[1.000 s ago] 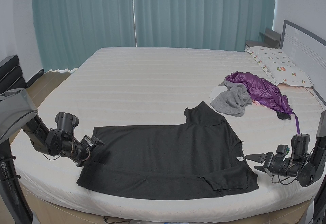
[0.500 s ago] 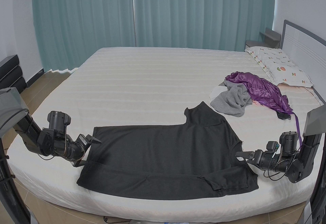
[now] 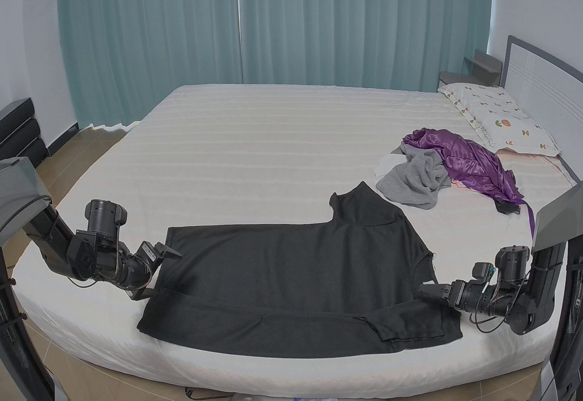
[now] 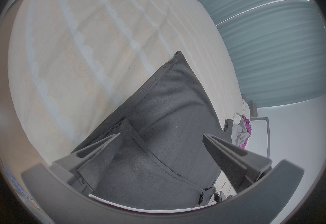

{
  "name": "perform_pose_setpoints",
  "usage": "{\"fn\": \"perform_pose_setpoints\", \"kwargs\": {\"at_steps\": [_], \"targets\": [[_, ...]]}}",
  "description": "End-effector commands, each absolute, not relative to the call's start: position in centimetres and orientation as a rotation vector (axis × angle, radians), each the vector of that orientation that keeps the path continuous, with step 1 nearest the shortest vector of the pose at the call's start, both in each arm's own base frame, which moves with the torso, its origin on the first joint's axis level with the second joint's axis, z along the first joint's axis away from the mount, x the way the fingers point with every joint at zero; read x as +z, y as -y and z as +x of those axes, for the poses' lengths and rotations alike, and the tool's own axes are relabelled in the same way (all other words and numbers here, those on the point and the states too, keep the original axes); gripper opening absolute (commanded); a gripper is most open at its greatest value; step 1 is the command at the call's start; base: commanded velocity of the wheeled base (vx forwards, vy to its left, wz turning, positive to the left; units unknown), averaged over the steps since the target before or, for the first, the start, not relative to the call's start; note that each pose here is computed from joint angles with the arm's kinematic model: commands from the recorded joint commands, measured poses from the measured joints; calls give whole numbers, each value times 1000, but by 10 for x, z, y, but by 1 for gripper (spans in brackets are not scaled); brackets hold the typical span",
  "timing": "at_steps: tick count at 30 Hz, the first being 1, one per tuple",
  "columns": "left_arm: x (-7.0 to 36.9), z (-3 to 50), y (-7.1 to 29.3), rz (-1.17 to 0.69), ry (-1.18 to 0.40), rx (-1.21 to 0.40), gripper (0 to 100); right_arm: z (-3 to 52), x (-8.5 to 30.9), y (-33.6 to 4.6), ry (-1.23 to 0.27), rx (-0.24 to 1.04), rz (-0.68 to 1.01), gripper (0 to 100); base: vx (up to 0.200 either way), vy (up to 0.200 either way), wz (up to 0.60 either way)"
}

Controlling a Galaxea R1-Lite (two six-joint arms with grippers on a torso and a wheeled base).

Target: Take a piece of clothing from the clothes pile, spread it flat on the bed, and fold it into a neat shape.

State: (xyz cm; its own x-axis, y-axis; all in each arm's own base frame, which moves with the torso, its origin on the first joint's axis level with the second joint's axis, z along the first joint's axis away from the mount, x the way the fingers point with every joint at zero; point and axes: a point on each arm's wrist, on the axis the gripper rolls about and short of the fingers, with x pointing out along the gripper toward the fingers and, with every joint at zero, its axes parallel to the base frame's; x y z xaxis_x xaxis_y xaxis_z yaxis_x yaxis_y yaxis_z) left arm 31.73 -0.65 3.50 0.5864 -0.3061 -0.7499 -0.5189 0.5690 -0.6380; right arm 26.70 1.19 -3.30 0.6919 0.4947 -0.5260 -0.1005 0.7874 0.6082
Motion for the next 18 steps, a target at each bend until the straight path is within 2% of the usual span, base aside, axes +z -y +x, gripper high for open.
{"fn": "perform_pose_setpoints", "kwargs": {"at_steps": [1,2,18], "targets": [[35,317,6,-998,-976,152,100,257,-43,-12,-783,348,574,100,0,0,0],[35,317,6,-998,-976,152,100,255,-44,-12,-787,350,571,0,0,0,0],[34,318,8,-987,-976,157,100,258,-36,-6,-700,352,567,0,0,0,0]]}}
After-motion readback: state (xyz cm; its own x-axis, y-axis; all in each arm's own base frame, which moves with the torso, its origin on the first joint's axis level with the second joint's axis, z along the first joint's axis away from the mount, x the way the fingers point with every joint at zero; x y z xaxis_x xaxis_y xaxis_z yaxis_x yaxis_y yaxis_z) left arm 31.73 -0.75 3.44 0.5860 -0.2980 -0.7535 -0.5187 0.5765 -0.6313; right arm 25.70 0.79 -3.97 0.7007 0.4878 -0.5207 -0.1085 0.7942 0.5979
